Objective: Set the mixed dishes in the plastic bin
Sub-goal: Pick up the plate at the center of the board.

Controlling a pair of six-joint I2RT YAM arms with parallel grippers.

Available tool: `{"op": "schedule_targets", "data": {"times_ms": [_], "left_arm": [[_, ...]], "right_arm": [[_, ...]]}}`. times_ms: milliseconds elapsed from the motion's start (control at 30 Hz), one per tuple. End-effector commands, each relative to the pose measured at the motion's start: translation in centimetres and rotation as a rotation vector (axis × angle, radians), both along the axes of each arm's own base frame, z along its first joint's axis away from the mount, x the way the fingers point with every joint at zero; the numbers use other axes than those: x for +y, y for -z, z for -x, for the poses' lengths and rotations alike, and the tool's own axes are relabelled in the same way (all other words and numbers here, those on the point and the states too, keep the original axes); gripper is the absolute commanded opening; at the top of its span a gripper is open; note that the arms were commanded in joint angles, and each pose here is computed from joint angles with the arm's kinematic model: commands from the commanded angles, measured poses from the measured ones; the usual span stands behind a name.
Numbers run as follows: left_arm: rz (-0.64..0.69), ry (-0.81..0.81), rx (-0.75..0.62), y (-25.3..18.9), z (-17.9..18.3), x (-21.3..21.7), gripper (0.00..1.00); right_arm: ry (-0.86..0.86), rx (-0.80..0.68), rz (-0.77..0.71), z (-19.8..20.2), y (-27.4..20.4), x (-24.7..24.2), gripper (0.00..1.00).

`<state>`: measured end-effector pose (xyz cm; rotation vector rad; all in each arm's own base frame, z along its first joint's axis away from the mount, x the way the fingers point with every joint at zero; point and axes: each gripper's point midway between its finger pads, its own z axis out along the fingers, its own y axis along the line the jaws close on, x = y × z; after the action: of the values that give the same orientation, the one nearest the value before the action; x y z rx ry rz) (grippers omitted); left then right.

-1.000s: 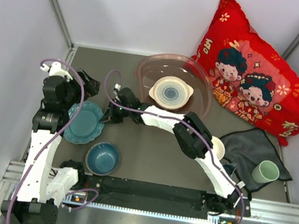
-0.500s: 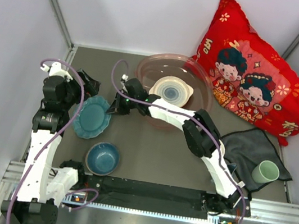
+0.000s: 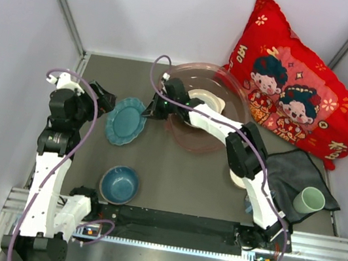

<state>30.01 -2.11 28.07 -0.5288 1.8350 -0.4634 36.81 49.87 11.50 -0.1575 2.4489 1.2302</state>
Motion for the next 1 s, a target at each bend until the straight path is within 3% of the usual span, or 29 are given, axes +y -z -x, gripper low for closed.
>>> {"op": "schedule_targets", "data": {"times_ms": [0, 333, 967], "left_arm": [[-0.006, -0.023, -0.026, -0.1, 0.0, 0.5, 0.99], [0.102, -0.047, 0.114, 7.7, 0.4, -0.1, 0.96], [0.206, -0.089, 0.186, 12.7, 1.2, -0.6, 0.86]], "right_arm": [[-0.019, -0.171, -0.187, -0.4, -10.9, 0.6, 0.00], [-0.023, -0.192, -0.203, -0.4, -12.3, 0.2, 0.00], [-0.003, -0.238, -0.257, -0.5, -16.1, -1.7, 0.00]]}}
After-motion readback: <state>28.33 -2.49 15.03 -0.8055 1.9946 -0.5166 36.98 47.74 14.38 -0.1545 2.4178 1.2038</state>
